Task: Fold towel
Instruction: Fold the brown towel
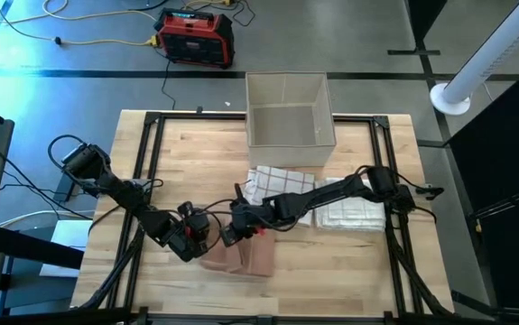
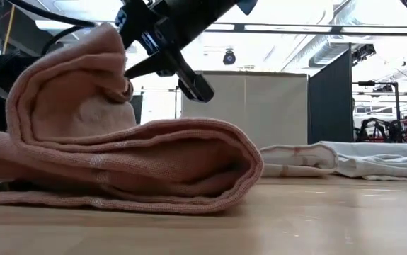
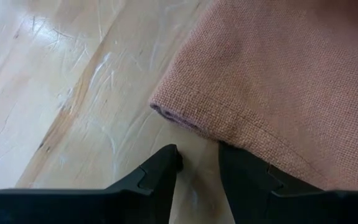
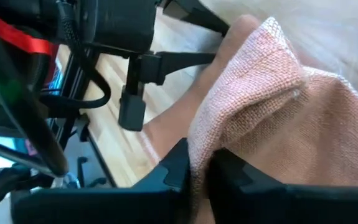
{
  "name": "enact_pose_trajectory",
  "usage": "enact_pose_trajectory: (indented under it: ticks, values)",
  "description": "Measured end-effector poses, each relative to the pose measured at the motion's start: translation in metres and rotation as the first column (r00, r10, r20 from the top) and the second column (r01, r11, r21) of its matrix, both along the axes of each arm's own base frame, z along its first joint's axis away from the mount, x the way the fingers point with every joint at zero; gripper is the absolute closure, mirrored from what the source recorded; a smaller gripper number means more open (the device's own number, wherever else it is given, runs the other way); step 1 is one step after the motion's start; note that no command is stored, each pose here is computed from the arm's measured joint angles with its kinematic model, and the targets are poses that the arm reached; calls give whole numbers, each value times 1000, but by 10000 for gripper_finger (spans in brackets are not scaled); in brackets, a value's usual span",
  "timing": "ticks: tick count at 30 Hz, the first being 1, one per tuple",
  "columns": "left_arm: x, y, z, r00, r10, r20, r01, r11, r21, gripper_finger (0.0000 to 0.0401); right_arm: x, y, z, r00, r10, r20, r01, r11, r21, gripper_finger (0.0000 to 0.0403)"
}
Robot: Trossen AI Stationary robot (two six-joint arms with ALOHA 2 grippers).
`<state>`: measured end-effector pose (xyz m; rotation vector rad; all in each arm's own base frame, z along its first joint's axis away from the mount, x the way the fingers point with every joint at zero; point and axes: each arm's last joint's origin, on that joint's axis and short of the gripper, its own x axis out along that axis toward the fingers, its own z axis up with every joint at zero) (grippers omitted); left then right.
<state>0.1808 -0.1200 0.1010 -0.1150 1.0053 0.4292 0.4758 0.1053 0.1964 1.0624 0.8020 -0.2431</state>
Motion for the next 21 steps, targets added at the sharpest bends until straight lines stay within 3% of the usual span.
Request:
enact_pose_trajectory:
  ticks: [5, 9, 14, 17, 21]
  values:
    - [-1, 0, 2, 1000, -13, -7, 13, 1000, -8, 291, 0, -4, 4, 999, 29, 19, -28, 999, -42, 228]
    - [-6, 3, 10, 998, -22, -51, 21, 1000, -19, 291, -7, -6, 21, 998, 57, 34, -54, 996, -75, 189]
    - [-18, 10, 36, 979, -23, -201, 25, 1000, 11, 291, -29, -9, 47, 997, 66, -44, -73, 983, -169, 188]
    - [-23, 12, 57, 974, 13, -228, -14, 1000, -2, 291, -45, -6, 63, 992, 95, -83, -111, 968, -224, 199]
    - [-26, 6, 74, 989, -15, -147, 2, 996, -85, 293, -64, 7, 74, 978, 138, -155, -173, 955, -240, 225]
